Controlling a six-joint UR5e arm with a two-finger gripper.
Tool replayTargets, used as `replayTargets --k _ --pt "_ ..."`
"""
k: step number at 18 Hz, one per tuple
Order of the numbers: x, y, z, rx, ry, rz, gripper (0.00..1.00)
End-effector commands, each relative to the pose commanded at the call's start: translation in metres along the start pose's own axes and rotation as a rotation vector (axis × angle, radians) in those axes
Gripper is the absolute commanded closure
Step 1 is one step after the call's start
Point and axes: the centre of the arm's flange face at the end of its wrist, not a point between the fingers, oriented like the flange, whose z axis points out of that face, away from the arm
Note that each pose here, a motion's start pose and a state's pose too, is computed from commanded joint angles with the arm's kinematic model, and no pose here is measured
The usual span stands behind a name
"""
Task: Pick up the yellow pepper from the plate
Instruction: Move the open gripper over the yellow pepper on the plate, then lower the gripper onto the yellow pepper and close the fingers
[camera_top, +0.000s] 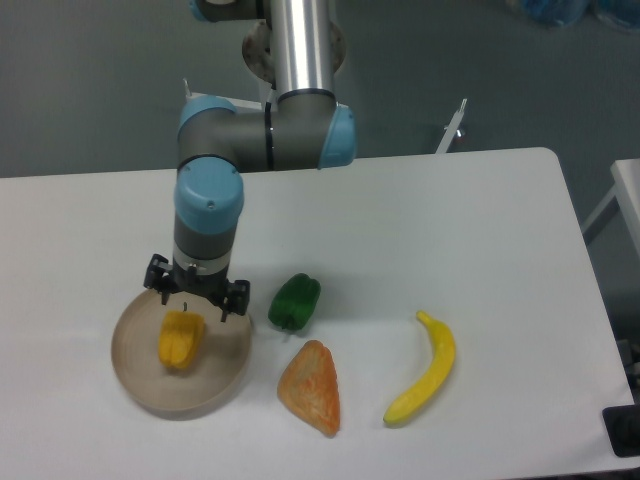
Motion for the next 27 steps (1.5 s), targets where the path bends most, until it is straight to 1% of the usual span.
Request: replayTargets --k 2,3,5,8,13,19,20,23,27 --pt "0.003 0.001 0.001 0.007 -0.025 0.007 0.00" --pt "0.013 0.002 0.005 0.004 -0.025 0.022 0.00" --pt "0.014 0.001 0.011 0.012 -0.026 0.027 0.00" --pt "0.011 0.000 0.018 0.026 -0.051 0.032 0.00" --pt "0.010 -0.002 0.029 0.031 -0.053 0.038 0.00" --pt "0.011 -0.003 0.028 0.032 -0.069 0.042 0.00" --pt "0.010 -0.003 0.029 0.031 -0.074 0.041 0.05" --pt "0.010 -0.004 0.031 0.031 -0.074 0.043 0.11" --pt "0.010 -0.003 0.030 0.031 -0.074 0.043 0.11"
